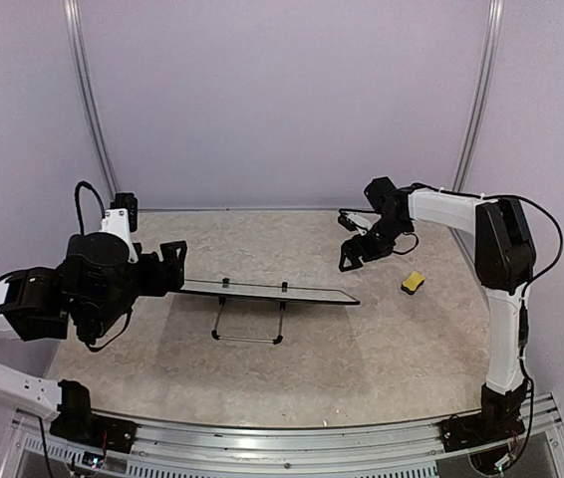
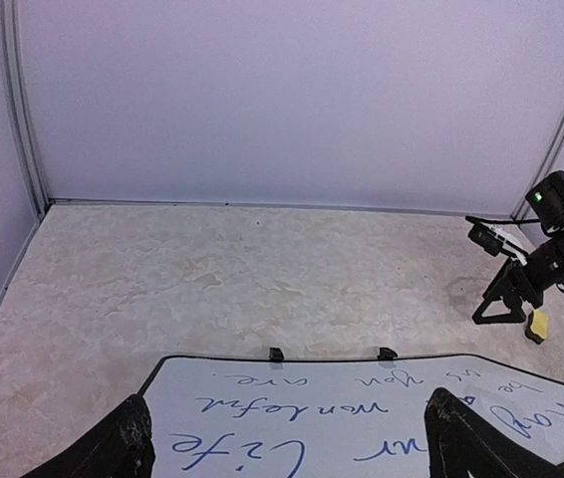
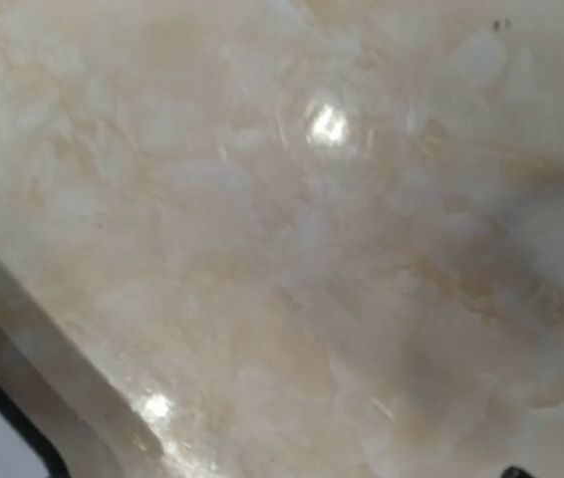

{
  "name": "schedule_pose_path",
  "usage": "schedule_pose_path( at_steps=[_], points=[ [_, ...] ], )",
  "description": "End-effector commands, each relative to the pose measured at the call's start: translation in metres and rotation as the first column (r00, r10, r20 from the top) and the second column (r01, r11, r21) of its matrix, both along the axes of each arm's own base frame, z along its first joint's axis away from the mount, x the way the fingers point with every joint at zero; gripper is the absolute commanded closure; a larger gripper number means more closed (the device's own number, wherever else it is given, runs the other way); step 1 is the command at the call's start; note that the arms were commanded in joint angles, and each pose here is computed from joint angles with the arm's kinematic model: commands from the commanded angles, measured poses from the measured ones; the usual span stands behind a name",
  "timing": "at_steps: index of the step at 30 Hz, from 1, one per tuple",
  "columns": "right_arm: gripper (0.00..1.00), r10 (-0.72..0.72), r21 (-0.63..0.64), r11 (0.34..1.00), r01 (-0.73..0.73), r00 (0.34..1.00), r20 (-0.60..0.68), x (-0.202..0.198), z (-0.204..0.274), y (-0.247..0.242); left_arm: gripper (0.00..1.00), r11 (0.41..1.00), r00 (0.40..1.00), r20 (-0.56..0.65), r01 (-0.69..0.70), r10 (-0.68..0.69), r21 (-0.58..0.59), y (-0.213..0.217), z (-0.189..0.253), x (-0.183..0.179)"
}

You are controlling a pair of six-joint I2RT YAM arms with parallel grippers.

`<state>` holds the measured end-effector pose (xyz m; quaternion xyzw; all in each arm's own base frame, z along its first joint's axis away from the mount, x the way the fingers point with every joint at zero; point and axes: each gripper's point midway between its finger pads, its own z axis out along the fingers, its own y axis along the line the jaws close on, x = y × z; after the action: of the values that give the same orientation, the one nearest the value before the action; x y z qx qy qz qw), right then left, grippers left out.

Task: Erase the whiteboard
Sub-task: Rotate the whiteboard at the center of the board.

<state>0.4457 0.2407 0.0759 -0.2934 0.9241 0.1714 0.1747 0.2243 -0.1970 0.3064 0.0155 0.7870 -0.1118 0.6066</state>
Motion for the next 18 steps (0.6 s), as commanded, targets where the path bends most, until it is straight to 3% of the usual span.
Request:
schedule_pose_path(
  at_steps=[1, 8, 18],
  points=[
    [0.1, 0.014, -0.056, 0.998, -0.017, 0.999, -0.043, -0.011, -0.027, -0.005, 0.1, 0.989, 0.989, 0.026, -0.144, 0.145, -0.017, 0.02, -0.008, 0.004],
    [0.21, 0.056, 0.009, 0.998, -0.056, 0.993, -0.101, -0.026, -0.043, 0.011, 0.09, 0.975, 0.973, 0.066, -0.221, 0.222, -0.026, 0.031, -0.016, 0.009],
    [0.24, 0.066, 0.075, 0.996, -0.057, 0.99, -0.123, -0.047, -0.052, 0.018, 0.09, 0.948, 0.942, 0.105, -0.317, 0.318, -0.028, 0.046, -0.029, 0.02]
  ],
)
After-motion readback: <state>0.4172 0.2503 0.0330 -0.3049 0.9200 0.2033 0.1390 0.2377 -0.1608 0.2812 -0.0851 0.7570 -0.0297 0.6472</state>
